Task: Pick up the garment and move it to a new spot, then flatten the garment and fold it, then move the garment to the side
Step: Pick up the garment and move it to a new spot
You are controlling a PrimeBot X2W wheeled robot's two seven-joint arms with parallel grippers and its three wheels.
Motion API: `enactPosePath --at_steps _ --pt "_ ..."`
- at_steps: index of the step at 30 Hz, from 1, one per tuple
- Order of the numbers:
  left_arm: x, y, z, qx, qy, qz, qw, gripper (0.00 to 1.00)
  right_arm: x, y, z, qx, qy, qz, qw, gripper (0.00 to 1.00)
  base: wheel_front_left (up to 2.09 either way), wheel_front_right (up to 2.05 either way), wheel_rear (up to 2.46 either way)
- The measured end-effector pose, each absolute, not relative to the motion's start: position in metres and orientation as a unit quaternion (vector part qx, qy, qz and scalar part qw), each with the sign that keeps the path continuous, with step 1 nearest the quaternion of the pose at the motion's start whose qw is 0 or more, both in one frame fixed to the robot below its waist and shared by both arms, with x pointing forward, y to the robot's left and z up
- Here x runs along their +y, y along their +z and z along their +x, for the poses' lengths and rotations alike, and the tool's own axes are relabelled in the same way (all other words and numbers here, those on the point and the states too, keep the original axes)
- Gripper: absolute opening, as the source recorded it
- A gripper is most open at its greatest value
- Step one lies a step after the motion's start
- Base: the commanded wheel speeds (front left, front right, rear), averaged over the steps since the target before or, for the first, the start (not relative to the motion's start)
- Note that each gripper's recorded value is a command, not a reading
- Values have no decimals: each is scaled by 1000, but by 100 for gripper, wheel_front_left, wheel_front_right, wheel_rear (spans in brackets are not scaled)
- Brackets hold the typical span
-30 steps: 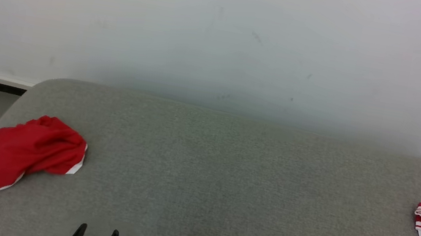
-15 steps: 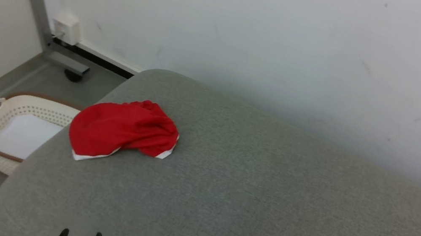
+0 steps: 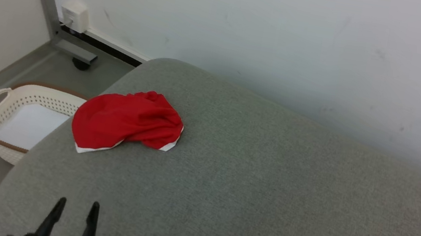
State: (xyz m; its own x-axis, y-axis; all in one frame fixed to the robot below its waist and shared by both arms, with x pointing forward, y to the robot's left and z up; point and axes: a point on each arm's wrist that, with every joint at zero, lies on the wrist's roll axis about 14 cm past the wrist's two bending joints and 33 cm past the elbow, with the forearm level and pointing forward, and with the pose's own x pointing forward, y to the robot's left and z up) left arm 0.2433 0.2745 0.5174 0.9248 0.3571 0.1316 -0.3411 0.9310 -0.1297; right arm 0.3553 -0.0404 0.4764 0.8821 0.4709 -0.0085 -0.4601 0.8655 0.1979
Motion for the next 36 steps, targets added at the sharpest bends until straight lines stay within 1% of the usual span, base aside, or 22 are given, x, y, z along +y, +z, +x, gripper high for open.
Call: enactPosePath --at_steps 4,7,12,17,19,21,23,25,30,31,32,33,36 --pt "287 536 277 -72 142 -36 986 100 -54 467 365 37 236 79 968 100 0 0 0" --pt "301 553 314 -59 123 -11 991 100 -63 464 386 34 235 64 969 100 0 0 0" --pt "323 553 378 5 107 26 994 100 -74 450 421 37 235 50 970 100 0 0 0" --pt "343 516 435 109 110 52 987 100 -84 427 449 54 235 39 970 100 0 0 0" --pt "349 499 454 137 121 41 982 100 -88 416 458 63 234 37 970 100 0 0 0" --pt "354 482 471 165 126 55 977 100 -92 406 464 71 232 35 970 100 0 0 0" --pt "362 454 477 214 135 73 965 100 -94 399 468 77 229 37 970 100 0 0 0" --pt "365 425 478 258 142 68 953 100 -96 394 469 82 228 39 969 100 0 0 0" --pt "363 385 487 320 141 77 934 100 -108 393 472 82 211 39 973 100 0 0 0" --pt "362 379 487 328 144 76 931 76 -111 392 472 83 207 38 974 100 0 0 0" --pt "362 376 488 332 143 77 929 21 -114 393 471 83 204 36 975 100 0 0 0" --pt "362 375 488 335 143 77 928 0 -116 394 471 82 201 35 975 100 0 0 0" --pt "363 389 493 306 150 78 937 0 -120 396 466 86 194 34 977 100 0 0 0"
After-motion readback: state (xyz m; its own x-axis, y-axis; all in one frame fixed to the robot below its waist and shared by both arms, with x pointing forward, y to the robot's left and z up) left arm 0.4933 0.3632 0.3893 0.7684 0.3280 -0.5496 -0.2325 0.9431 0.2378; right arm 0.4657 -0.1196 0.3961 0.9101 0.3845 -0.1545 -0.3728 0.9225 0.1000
